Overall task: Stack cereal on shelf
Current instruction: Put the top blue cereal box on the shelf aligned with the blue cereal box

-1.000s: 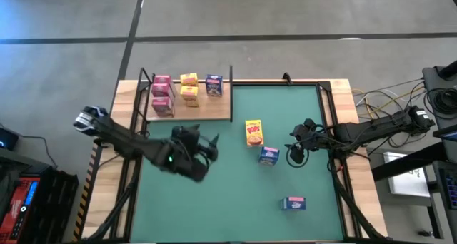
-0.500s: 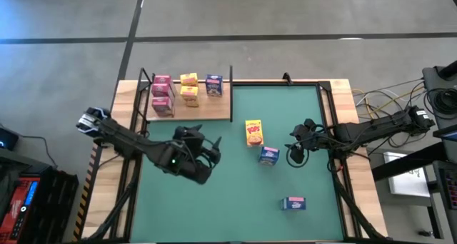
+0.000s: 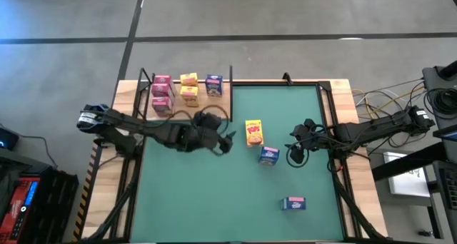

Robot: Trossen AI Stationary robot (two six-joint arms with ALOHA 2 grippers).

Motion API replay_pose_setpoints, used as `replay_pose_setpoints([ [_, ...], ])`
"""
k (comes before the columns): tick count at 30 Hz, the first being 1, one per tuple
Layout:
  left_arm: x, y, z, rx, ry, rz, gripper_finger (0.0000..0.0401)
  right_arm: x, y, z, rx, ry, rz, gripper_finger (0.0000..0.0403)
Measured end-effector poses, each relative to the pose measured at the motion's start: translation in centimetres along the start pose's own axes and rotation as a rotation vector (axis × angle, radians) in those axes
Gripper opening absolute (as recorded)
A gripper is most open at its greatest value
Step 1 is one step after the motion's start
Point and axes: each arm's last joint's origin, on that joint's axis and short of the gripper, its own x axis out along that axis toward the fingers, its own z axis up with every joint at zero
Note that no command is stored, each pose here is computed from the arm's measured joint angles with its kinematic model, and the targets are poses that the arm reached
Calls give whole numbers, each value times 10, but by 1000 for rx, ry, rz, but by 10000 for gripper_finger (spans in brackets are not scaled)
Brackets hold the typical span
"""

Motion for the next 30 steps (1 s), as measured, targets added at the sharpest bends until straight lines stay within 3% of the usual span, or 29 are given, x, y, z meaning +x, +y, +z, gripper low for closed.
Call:
replay_pose_setpoints([
  [7, 40, 30, -16, -114, -17, -149, 400, 0, 0, 0, 0, 0, 0, 260],
  [12, 47, 44, -27, -6, -135, -269, 400, 0, 0, 0, 0, 0, 0, 260],
  [20, 47, 54, -43, 16, -199, -430, 400, 0, 0, 0, 0, 0, 0, 260],
  [25, 46, 52, -43, 89, -295, -466, 400, 0, 0, 0, 0, 0, 0, 260],
  [30, 46, 50, -40, 75, -350, -492, 400, 0, 0, 0, 0, 0, 0, 260],
])
